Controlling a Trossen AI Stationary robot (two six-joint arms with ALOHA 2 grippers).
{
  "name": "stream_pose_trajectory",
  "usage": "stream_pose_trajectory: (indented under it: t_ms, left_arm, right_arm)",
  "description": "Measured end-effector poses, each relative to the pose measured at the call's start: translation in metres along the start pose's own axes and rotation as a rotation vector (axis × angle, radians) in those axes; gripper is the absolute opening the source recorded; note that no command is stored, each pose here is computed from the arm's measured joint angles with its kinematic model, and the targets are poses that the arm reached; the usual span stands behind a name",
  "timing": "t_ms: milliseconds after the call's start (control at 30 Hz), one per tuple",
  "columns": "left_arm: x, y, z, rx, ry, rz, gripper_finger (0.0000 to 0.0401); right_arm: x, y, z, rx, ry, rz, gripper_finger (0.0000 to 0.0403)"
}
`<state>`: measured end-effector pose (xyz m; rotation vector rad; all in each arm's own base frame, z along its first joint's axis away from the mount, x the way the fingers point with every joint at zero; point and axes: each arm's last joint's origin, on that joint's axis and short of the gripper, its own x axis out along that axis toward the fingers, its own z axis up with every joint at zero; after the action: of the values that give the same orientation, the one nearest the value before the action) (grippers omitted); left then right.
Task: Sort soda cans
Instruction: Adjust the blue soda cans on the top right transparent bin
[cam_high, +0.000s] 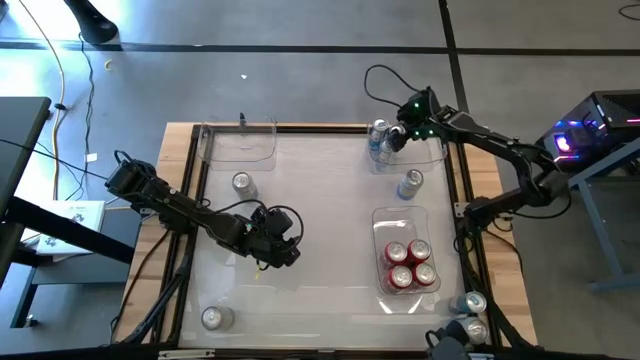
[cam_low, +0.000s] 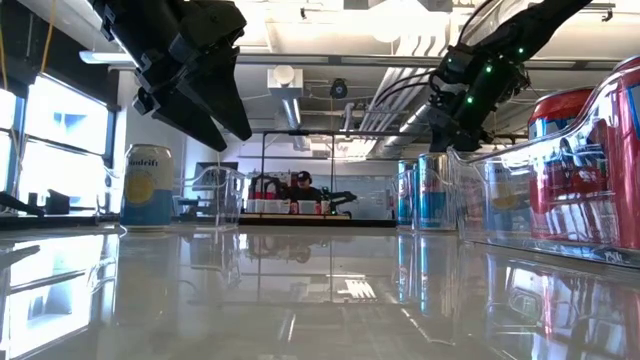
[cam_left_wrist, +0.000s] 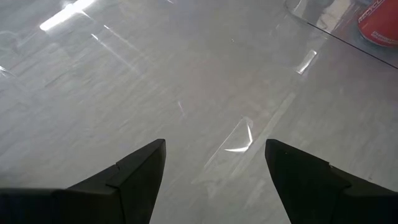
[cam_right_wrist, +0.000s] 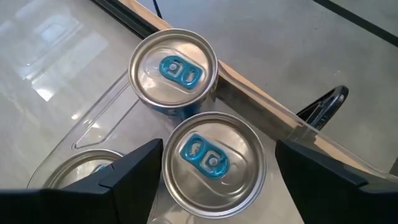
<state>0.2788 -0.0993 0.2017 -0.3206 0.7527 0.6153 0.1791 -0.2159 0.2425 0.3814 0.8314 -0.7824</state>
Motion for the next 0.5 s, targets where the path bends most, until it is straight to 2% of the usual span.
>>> stream_pose_trajectory:
  t_ms: [133, 367, 500]
  left_arm:
    - [0.0, 0.0, 0.0, 0.0, 0.0, 0.0, 0.0268]
    - [0.0, 0.0, 0.0, 0.0, 0.0, 0.0, 0.0268]
    - [0.0, 0.0, -0.0001, 0.0, 0.001, 0.0, 0.0268]
  right_arm:
    - [0.0022, -0.0035, -0.0009, 0.012, 0.011, 0.0, 0.0289]
    - [0.007, -0.0057, -0.002, 0.012, 0.028, 0.002, 0.023]
    - [0.0071, -0.0062, -0.0013, 0.015, 0.019, -0.015, 0.0224]
